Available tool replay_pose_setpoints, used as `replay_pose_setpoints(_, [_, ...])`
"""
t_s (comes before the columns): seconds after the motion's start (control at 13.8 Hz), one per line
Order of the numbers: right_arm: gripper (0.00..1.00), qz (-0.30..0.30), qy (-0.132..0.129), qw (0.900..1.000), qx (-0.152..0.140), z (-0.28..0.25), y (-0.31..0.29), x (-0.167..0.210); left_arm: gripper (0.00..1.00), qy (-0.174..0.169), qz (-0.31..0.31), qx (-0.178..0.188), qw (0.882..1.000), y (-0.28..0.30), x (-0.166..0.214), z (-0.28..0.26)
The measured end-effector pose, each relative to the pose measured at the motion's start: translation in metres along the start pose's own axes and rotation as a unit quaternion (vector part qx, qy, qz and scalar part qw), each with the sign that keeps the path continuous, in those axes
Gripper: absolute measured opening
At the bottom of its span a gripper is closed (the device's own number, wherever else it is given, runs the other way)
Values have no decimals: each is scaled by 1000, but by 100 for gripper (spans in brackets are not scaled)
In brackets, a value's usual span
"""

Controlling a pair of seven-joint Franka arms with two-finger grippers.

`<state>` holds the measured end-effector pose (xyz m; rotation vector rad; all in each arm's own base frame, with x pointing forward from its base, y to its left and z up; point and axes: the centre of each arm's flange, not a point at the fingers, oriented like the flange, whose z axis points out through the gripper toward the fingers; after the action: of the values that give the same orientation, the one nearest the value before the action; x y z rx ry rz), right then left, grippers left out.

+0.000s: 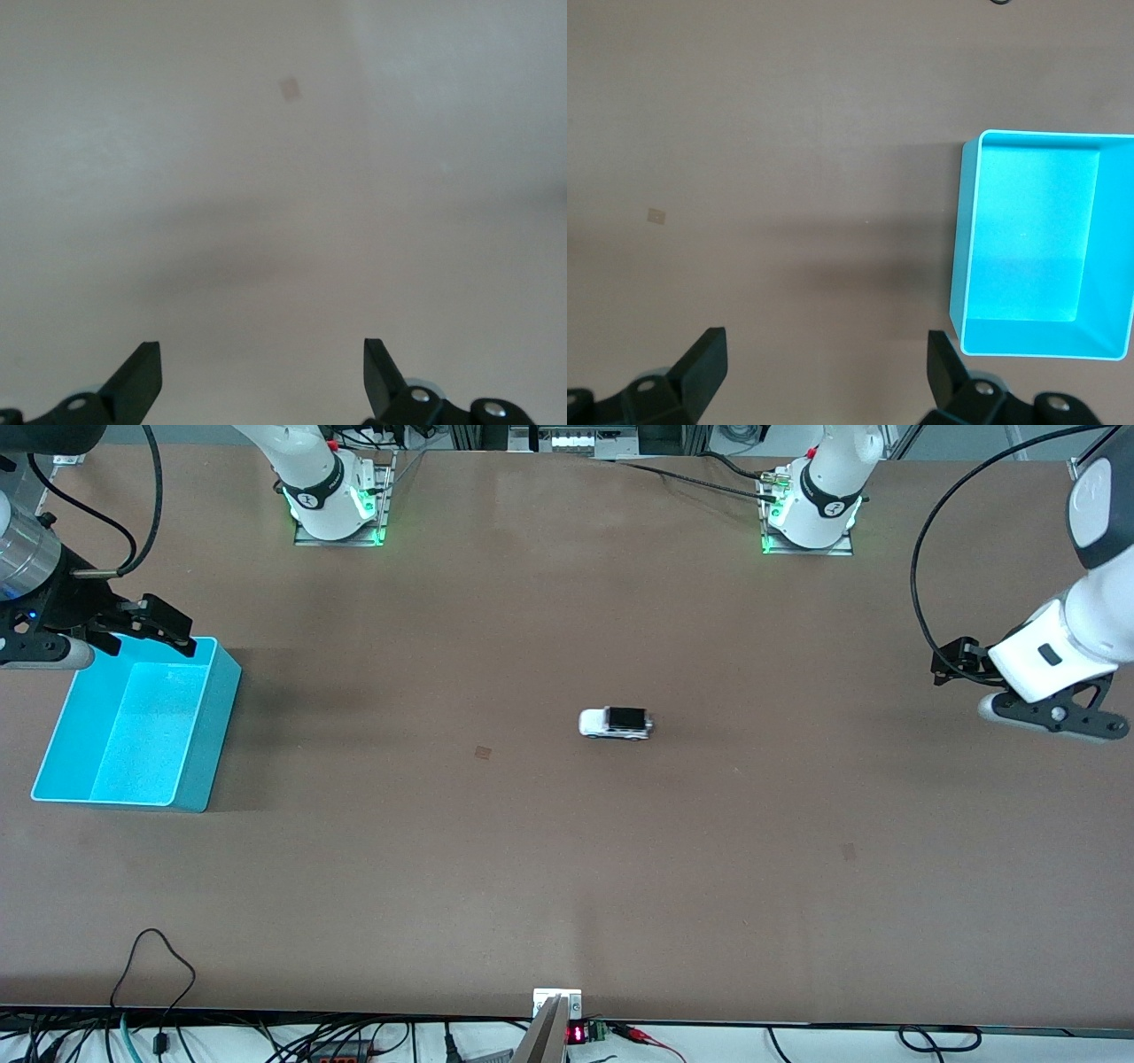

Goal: Wind and store white jeep toy
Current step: 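Hold the left gripper raised while the jeep rolls toward the bin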

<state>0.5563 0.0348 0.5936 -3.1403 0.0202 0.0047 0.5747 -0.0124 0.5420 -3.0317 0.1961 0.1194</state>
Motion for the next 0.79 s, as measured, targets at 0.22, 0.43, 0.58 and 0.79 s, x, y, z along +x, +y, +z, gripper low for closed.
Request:
replay_pose_setpoints(0.22, [100, 0, 0, 1000, 0, 0, 0, 0, 100, 28, -39, -9, 999, 4, -22, -11])
replay_pose_setpoints(0.43, [100, 0, 0, 1000, 0, 0, 0, 0, 100, 34, -51, -25, 998, 1, -32, -21])
replay_pose_setpoints(0.58, [100, 0, 0, 1000, 0, 0, 0, 0, 100, 28, -51, -26, 998, 0, -37, -29])
replay_pose_setpoints(0.79, [100, 0, 0, 1000, 0, 0, 0, 0, 100, 28, -51, -26, 998, 1, -41, -43])
